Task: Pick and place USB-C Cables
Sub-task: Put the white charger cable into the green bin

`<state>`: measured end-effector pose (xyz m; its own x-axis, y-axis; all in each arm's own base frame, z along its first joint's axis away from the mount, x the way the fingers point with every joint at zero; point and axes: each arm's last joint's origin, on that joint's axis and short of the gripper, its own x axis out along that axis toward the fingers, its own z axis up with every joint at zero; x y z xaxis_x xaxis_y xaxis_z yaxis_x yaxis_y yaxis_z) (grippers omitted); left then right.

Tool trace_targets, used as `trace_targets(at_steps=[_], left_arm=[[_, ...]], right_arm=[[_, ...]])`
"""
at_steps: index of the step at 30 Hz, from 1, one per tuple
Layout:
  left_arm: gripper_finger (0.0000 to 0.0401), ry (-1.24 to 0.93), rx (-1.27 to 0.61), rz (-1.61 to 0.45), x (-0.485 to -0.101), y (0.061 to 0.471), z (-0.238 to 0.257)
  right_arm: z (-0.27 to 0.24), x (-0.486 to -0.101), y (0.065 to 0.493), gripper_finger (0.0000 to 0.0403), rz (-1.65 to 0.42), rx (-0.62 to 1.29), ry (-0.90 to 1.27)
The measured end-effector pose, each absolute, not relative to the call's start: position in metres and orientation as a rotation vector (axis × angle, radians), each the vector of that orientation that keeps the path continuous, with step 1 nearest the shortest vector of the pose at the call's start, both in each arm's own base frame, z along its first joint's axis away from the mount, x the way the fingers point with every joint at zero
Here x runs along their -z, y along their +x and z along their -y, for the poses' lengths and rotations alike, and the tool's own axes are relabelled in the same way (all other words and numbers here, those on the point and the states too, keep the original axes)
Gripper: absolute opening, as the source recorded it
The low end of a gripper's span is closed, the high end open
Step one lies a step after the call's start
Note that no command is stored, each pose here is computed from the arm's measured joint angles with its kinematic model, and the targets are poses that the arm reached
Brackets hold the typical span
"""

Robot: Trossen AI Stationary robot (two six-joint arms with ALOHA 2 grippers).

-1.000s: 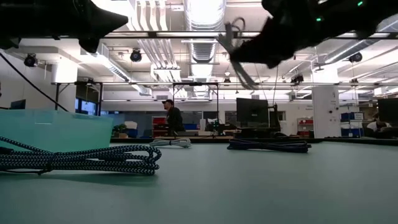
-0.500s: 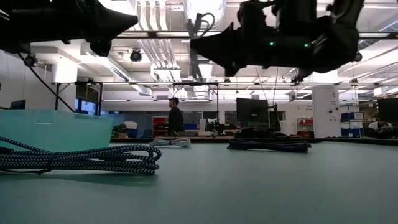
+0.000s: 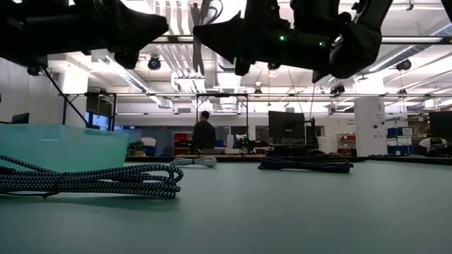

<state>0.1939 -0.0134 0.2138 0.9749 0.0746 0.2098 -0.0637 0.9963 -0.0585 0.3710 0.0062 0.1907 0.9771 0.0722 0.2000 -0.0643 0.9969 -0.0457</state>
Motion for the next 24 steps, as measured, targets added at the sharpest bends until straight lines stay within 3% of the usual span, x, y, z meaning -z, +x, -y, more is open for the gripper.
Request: trace_targets(at_steps=[9, 24], left_arm=[[0.0157, -0.038, -0.017, 0.144, -0.212, 0.226, 0.018], [0.0162, -0.033, -0.018, 0.101, -0.207, 0.245, 0.02]], right_arm=[[-0.006, -0.196, 0.378, 0.0038, 0.209, -0.071, -0.013], [-0.006, -0.195, 0.378, 0.0038, 0.205, -0.071, -0.022]])
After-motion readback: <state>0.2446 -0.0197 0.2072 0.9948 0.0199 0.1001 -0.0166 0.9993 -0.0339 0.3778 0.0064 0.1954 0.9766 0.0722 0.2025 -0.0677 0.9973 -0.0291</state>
